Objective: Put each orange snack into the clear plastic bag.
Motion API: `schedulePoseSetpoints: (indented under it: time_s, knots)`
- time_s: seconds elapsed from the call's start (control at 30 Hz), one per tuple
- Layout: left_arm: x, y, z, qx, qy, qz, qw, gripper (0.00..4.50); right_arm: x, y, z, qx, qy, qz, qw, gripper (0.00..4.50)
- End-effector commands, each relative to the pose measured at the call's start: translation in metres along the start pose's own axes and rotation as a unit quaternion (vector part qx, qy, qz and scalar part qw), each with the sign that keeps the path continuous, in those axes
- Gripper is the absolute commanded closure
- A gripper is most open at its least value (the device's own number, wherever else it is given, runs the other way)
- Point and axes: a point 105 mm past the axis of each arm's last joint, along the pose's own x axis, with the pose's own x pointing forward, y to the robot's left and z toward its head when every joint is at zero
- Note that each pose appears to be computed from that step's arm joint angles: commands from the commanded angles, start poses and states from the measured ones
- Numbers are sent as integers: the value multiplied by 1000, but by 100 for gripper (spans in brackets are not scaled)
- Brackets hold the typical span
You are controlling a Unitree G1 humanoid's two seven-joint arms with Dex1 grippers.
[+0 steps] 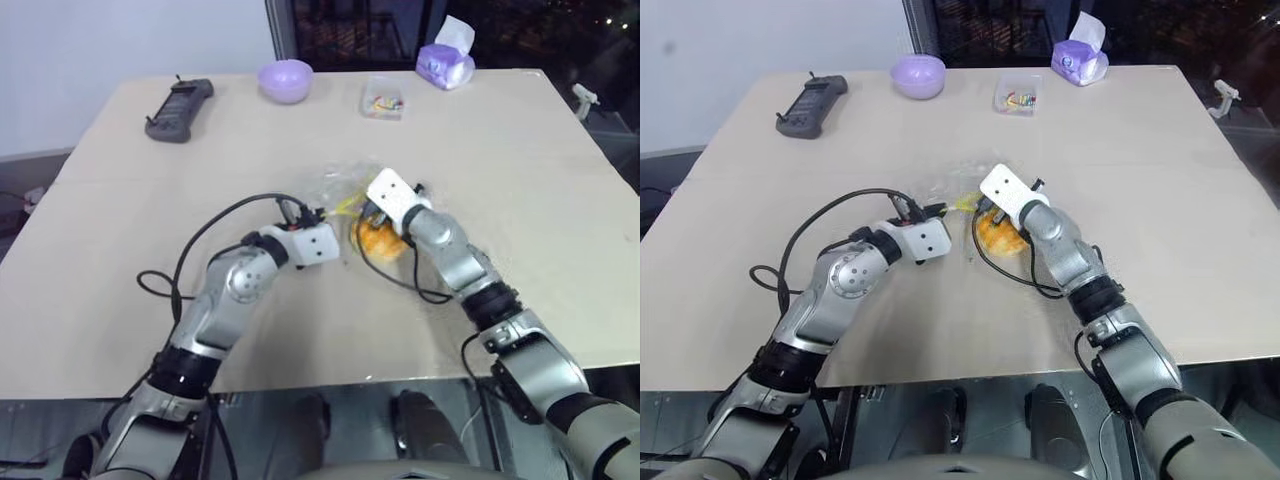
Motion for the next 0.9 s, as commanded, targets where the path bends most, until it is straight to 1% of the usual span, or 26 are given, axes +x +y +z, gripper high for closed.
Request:
schedulePoseSetpoints:
  time_s: [0.03,0.07,0.1,0.17,0.23,0.37,0.43,0.5,0.67,0.73,0.83,0.9]
  knots:
    - [-3,12,6,1,-11,21,1000,450,3,-9,16,-107,-38,-23,993,143]
    - [-3,12,6,1,-11,22,1000,450,4,-9,16,-120,-39,-23,992,86]
    - [-3,12,6,2,-11,22,1000,450,4,-9,16,-129,-39,-24,991,52]
    - [-3,12,6,2,-11,22,1000,450,4,-8,15,-155,-41,-23,987,6]
    - [-2,13,5,2,-8,24,1000,450,4,-8,15,-173,-43,-23,984,6]
    - [-2,16,3,3,0,31,1000,450,0,-5,21,-165,-62,-7,984,6]
    - [-2,18,0,2,7,37,999,450,-4,5,34,-192,-101,21,976,6]
    - [-1,21,-2,2,12,43,999,450,-8,15,41,-224,-125,44,966,6]
    - [1,23,-3,1,14,50,999,450,-10,15,45,-264,-135,39,954,6]
    - [1,25,-4,-1,19,55,998,450,-12,17,44,-242,-135,47,960,6]
    - [1,29,-7,-6,31,72,997,450,-23,18,50,-147,-154,78,974,6]
    - [0,31,-9,-6,37,78,996,450,-31,15,59,-96,-172,91,976,6]
